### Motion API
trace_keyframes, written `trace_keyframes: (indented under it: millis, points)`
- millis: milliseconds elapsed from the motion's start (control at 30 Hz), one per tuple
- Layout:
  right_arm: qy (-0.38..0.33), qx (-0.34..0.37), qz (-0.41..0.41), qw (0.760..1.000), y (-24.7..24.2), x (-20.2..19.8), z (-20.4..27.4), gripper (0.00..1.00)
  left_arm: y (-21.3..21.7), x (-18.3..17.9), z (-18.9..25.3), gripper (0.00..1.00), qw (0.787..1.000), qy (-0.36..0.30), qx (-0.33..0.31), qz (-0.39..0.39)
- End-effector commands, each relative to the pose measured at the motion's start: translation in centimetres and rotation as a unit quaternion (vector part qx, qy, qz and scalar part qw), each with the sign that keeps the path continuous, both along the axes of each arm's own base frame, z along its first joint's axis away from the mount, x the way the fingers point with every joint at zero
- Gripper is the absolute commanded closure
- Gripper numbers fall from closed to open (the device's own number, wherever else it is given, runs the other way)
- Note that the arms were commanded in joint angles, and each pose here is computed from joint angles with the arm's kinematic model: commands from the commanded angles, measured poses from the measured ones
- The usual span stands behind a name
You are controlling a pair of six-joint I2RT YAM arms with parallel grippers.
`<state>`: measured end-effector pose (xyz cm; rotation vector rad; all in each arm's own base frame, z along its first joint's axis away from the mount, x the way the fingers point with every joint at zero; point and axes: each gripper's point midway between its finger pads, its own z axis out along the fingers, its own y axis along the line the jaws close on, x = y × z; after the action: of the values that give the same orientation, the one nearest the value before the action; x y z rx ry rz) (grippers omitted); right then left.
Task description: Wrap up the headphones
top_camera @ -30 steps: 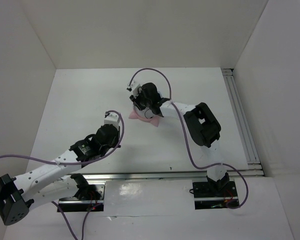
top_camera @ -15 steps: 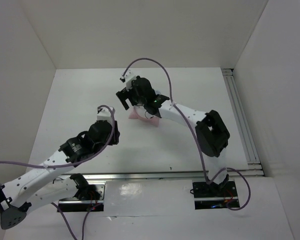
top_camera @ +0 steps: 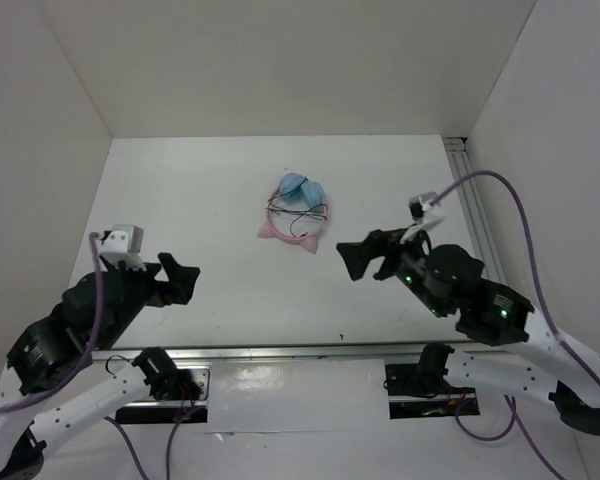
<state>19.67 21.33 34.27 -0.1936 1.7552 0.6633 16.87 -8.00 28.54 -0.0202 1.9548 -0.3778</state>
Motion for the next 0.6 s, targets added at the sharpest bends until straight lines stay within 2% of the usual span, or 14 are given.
trace_keyframes:
  millis: [0, 133, 300, 567]
  points:
    - [0.063, 0.011, -0.031, 0.997, -4.9, -2.7, -3.0, 0.00, 2.0, -1.9, 2.1, 0.00, 0.998, -0.053, -0.038, -0.005]
    - [0.064, 0.006, -0.037, 0.997, -7.8, -4.1, -4.1, 0.00, 2.8, -3.0, 2.0, 0.00, 0.994, -0.064, -0.087, 0.003]
    - [0.059, 0.014, -0.039, 0.997, -8.9, -4.6, -3.9, 0.00, 3.7, -5.0, 3.1, 0.00, 0.981, -0.121, -0.149, -0.021]
    - [0.047, 0.046, -0.038, 0.997, -9.8, -5.1, -3.3, 0.00, 4.3, -5.5, 2.8, 0.00, 0.978, -0.122, -0.169, -0.012]
